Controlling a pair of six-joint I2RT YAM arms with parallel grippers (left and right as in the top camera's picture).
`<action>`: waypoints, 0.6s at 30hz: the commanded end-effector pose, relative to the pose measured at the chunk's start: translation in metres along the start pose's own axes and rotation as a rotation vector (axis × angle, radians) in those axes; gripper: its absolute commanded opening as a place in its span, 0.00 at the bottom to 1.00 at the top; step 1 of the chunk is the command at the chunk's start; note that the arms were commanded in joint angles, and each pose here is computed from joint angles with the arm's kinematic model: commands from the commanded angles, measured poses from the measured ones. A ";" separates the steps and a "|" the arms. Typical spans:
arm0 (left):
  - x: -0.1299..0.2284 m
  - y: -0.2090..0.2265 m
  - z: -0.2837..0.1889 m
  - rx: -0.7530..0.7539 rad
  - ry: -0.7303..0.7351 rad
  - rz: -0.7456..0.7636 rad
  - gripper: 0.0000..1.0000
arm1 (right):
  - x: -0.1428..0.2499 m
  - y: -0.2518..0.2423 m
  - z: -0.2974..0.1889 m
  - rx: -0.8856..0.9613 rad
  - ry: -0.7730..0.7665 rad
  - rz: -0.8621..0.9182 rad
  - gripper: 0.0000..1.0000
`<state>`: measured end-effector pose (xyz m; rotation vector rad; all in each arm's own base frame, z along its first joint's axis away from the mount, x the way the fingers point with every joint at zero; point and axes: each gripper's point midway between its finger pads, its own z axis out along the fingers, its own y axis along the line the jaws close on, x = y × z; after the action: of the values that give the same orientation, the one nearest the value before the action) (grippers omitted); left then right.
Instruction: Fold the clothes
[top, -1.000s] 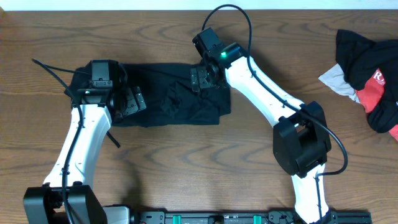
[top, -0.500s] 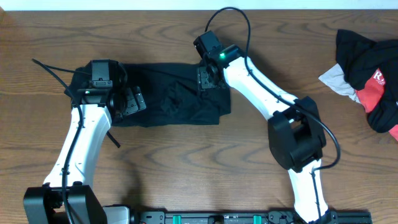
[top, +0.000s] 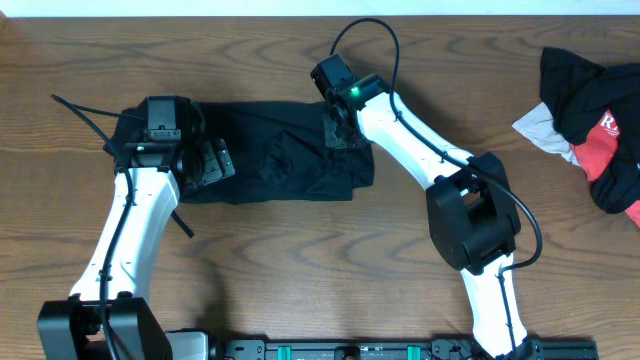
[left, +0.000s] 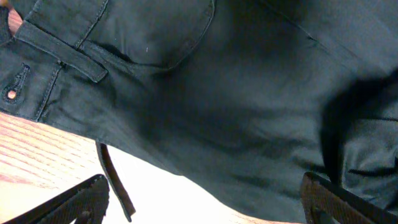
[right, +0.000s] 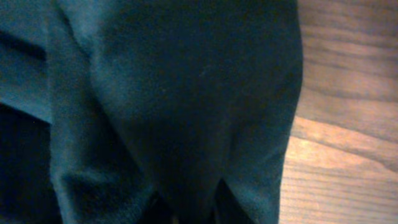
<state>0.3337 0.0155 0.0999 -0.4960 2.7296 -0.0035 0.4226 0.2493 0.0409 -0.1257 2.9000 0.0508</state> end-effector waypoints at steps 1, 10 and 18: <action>0.005 0.003 0.005 -0.018 0.016 0.005 0.98 | -0.007 -0.009 -0.007 0.027 -0.001 0.016 0.01; 0.005 0.003 0.005 -0.018 0.016 0.005 0.98 | -0.010 0.014 -0.063 -0.038 0.012 -0.015 0.01; 0.005 0.003 0.005 -0.018 0.017 0.005 0.98 | 0.018 0.033 -0.087 -0.097 0.102 -0.071 0.01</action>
<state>0.3339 0.0155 0.0999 -0.4959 2.7288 -0.0036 0.3930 0.2607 0.1019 -0.1907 3.0074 0.0927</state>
